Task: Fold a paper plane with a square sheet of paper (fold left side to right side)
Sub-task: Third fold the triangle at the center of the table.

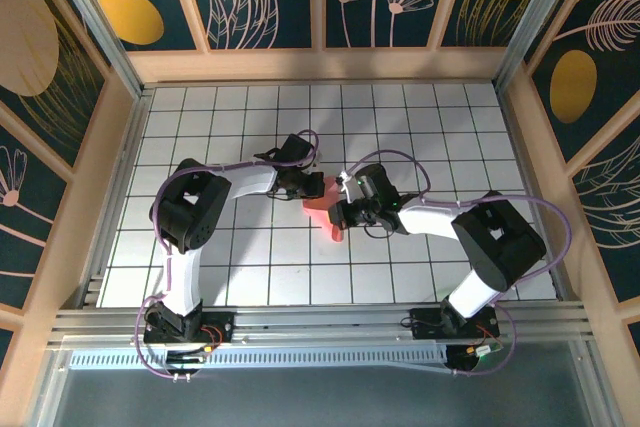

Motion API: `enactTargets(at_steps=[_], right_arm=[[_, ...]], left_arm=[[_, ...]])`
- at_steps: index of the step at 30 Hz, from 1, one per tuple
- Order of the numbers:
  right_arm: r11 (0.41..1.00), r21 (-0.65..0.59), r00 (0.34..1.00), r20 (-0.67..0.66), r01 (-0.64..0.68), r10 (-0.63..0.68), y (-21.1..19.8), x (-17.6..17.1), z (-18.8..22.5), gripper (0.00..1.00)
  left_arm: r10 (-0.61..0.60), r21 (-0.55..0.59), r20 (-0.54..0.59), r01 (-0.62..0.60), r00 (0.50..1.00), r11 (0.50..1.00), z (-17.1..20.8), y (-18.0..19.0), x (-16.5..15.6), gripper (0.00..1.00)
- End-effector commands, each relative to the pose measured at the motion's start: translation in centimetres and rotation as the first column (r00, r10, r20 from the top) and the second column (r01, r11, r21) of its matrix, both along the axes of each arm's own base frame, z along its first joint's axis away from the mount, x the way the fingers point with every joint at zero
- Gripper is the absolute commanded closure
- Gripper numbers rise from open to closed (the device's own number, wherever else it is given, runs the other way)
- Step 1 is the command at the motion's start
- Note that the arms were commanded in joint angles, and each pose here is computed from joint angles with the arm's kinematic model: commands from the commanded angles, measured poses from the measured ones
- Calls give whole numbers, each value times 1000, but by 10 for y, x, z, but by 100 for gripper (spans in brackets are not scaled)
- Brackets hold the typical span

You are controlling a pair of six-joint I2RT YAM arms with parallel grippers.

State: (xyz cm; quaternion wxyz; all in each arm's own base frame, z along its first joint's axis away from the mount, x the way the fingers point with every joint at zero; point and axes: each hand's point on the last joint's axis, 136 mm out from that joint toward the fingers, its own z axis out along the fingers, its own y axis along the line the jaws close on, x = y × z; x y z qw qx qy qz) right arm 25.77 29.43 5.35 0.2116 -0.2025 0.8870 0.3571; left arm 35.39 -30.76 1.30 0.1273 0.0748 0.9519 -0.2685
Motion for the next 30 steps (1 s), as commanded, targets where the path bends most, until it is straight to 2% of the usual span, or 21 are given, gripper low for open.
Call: enactTargets(at_steps=[1, 30], right_arm=[[997, -59, 999, 4, 54, -54, -9, 13, -5, 100], [993, -83, 996, 14, 85, -85, -10, 31, -13, 100]], left_arm=[[15, 122, -65, -7, 998, 993, -37, 21, -12, 100], [23, 116, -75, -14, 997, 993, -39, 19, -13, 100]])
